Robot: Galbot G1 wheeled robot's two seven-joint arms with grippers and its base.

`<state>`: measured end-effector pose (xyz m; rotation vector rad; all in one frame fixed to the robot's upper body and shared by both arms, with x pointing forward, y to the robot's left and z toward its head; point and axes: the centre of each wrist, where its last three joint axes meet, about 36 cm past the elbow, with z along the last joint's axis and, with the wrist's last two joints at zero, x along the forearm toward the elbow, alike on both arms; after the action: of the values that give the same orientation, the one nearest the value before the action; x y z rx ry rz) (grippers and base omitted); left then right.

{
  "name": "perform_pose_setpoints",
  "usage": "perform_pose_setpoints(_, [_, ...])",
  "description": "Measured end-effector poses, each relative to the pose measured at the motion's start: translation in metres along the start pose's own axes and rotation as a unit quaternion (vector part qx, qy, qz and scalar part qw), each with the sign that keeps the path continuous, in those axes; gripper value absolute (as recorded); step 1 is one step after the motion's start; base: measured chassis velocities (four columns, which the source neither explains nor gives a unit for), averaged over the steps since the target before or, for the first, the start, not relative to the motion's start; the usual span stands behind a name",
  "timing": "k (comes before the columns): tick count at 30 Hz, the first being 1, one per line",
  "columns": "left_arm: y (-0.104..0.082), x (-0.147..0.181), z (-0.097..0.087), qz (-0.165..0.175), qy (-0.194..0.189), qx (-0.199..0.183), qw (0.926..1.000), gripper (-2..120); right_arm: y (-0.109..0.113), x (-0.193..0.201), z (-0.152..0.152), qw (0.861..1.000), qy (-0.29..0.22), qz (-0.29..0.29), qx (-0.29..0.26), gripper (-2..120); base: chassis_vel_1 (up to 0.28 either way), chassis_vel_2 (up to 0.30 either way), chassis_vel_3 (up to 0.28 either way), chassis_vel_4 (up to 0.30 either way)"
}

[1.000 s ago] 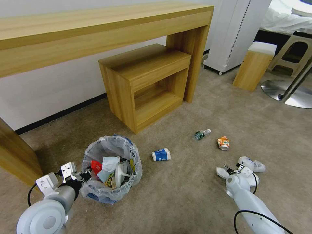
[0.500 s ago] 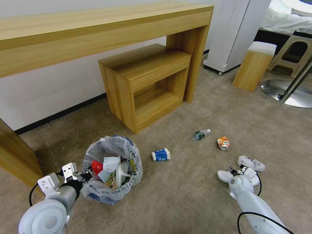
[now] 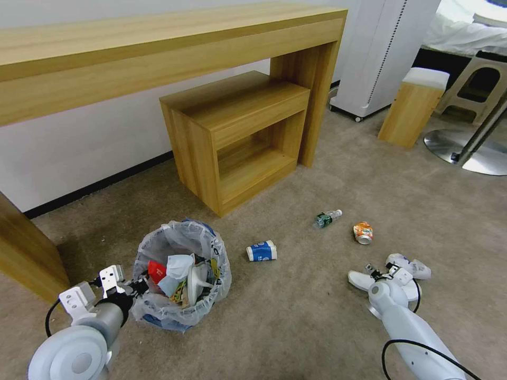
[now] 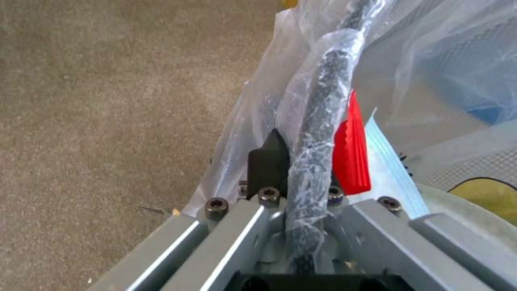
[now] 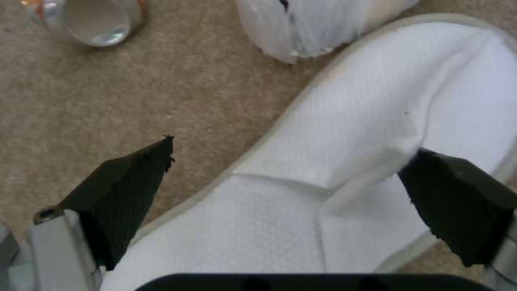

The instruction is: Pick up the trash bin and place the garbage on the floor into it.

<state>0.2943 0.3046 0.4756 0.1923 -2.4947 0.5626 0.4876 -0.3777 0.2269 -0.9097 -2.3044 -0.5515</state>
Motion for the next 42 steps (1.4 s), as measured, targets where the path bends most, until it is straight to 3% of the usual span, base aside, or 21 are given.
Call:
perform_pose_setpoints(19, [0.003, -0.006, 0.004, -0.001, 0.010, 0.005, 0.9999, 0, -0.009, -0.006, 0.005, 1.000, 0.001, 0.015, 0.001, 99, 0.000, 0.000, 0.000, 0.000])
perform_pose_setpoints(36, [0.004, -0.004, 0.006, 0.001, 0.013, 0.004, 0.9999, 0, -0.009, -0.011, 0.007, 1.000, -0.002, 0.015, 0.003, 72, 0.000, 0.000, 0.000, 0.000])
perform_pose_setpoints(42, [0.005, -0.004, 0.010, 0.000, 0.016, 0.004, 0.9999, 0, -0.012, -0.011, 0.012, 1.000, -0.002, 0.015, 0.008, 71, 0.000, 0.000, 0.000, 0.000])
